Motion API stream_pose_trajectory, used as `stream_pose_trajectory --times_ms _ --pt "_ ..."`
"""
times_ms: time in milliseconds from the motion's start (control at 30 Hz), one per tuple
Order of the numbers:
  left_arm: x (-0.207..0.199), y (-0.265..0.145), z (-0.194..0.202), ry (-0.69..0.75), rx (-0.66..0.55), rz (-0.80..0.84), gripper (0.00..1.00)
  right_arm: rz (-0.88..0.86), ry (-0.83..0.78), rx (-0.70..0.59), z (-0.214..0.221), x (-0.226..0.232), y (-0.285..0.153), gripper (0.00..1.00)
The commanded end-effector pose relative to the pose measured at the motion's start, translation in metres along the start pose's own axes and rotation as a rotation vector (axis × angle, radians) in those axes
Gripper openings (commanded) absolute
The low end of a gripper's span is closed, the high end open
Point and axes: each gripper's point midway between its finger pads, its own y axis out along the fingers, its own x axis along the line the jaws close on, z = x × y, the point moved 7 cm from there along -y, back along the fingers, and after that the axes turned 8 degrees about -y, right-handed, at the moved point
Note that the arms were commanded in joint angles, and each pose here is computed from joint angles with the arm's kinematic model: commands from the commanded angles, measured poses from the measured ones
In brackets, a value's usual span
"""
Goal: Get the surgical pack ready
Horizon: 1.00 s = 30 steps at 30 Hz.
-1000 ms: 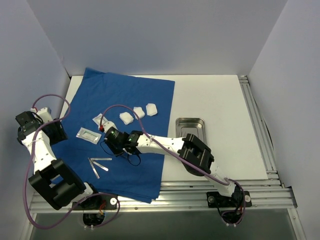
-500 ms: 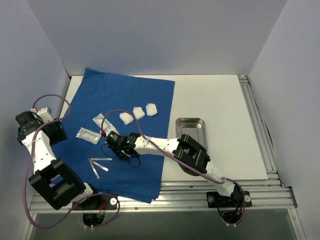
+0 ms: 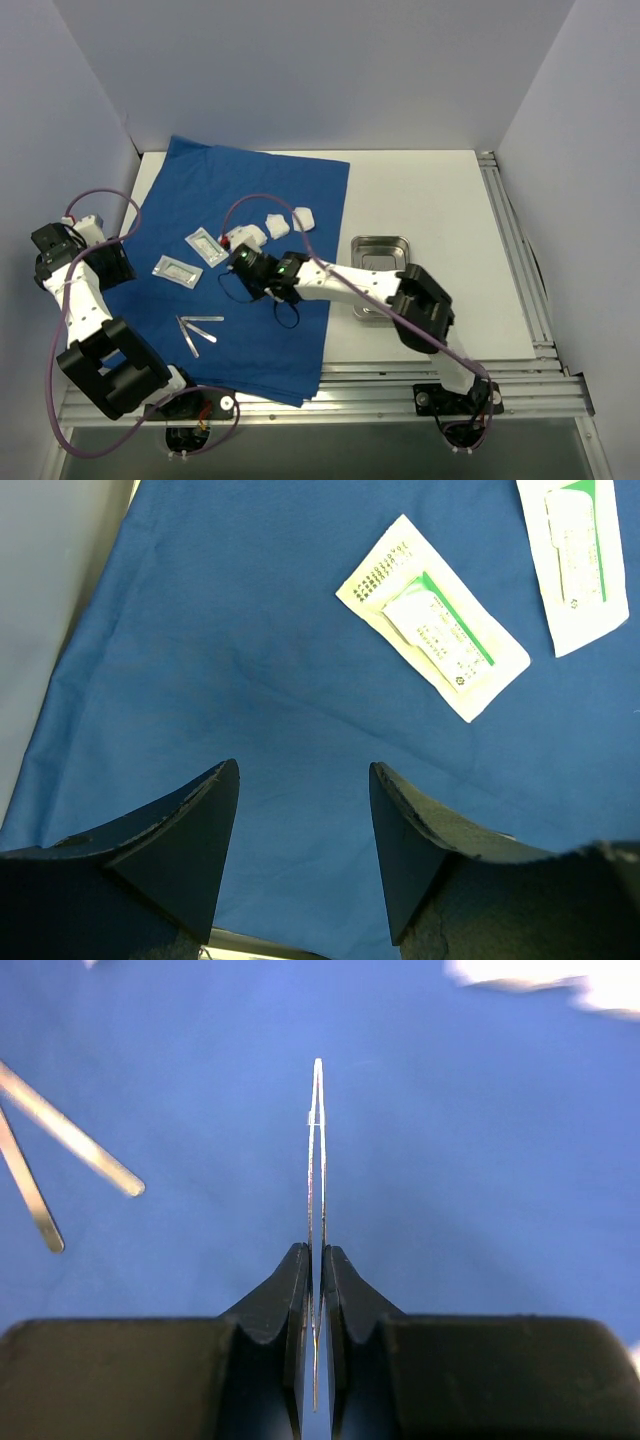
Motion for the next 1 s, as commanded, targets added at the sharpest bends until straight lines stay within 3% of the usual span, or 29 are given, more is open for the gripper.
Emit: stream_pose_trajectory --times_ms 0,200,233,300,533,967 --pt "-0.001 -0.003 -0.006 0.018 -0.018 0.017 0.64 0.199 0.201 -0.162 -0.038 -0.084 -0.06 0.0" --pt "-0.001 -0.004 -0.006 0.023 -0.025 0.016 0.64 0.412 0.512 -0.046 0.054 -0.211 -0.085 0.0" --pt "-0.001 -0.004 -0.006 0.021 -0.024 0.015 0.64 0.438 0.536 0.011 0.084 -0.219 -0.084 0.0" --pt "-0.001 -0.004 -0.006 0.02 -0.024 0.017 0.64 0.491 0.634 -0.001 0.105 -0.243 -0.099 0.0" --pt "-0.001 -0.003 -0.007 0.02 -0.021 0.023 0.64 0.52 0.8 0.035 0.171 -0.244 -0.103 0.0" --pt "-0.001 -0.003 -0.006 0.022 -0.026 0.019 0.64 0.45 0.837 0.088 0.191 -0.229 -0.062 0.0"
